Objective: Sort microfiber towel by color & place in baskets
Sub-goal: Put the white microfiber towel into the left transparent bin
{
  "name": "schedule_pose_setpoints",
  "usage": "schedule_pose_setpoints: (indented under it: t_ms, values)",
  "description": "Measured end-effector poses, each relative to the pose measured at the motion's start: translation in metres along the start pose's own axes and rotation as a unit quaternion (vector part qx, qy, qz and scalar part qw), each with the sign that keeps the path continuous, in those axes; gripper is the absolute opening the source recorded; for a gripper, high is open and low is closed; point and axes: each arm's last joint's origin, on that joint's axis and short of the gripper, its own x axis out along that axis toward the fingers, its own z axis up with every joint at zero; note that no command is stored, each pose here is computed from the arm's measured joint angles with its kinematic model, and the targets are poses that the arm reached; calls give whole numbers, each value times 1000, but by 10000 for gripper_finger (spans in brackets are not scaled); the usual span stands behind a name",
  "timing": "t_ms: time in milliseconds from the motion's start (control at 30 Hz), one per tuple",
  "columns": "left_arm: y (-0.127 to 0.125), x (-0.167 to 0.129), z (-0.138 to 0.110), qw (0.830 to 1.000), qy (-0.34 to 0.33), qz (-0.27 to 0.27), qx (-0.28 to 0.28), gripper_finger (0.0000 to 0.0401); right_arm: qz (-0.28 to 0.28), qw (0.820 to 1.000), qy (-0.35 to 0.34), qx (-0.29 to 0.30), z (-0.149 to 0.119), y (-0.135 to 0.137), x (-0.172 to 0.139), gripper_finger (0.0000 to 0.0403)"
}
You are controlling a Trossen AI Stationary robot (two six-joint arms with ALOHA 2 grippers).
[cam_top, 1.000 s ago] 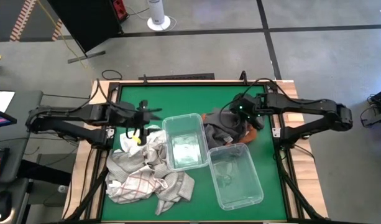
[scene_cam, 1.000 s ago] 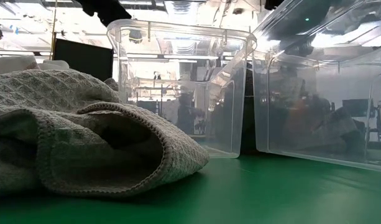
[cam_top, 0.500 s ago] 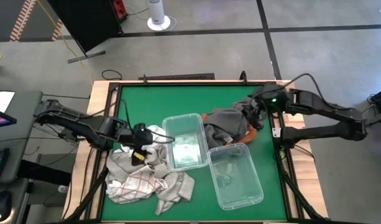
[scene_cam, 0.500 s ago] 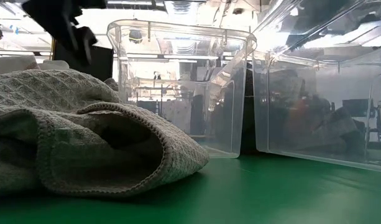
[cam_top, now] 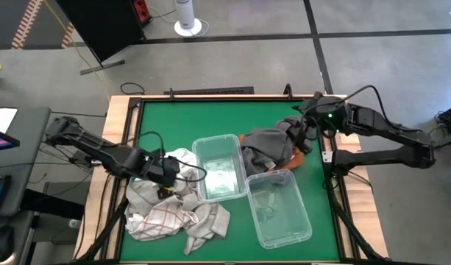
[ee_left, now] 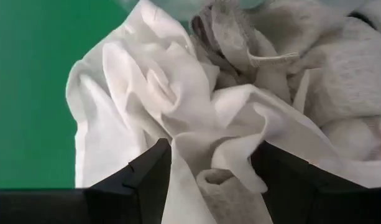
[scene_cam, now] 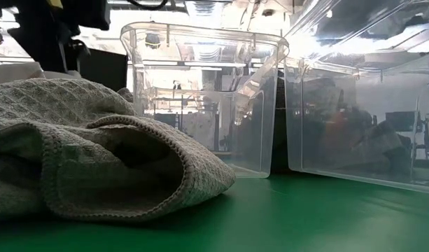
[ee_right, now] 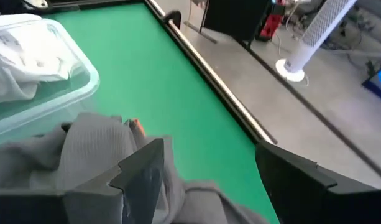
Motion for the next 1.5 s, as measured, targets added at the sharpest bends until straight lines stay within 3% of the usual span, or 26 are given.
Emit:
schedule_pose_setpoints:
  t_ms: [133,333,533,733,833,1067,1333,1500]
  values:
    - [-4,6,1,1000,2,8,15,169,0,1000,-5,-12,2,1,3,283]
    - [-8,8,6,999,-18,-15,27,18,0,1000,-13,-19,4,1,3,283]
    - [0,-32,15,992,-110,-62,14,3,-1,1000,-12,-19,3,0,2,283]
    - [31,-101,20,965,-262,-27,-12,2,0,1000,-10,-19,3,1,2,283]
    - [50,-138,22,934,-356,24,-16,1,1,1000,-11,-12,3,1,2,283]
    - [73,-201,34,828,-556,71,25,1,2,1000,-11,14,3,1,2,283]
    - [72,-224,63,738,-665,93,64,1,1,1000,-14,22,4,1,3,283]
    - [72,-232,88,668,-734,101,69,1,1,1000,-15,23,5,2,6,283]
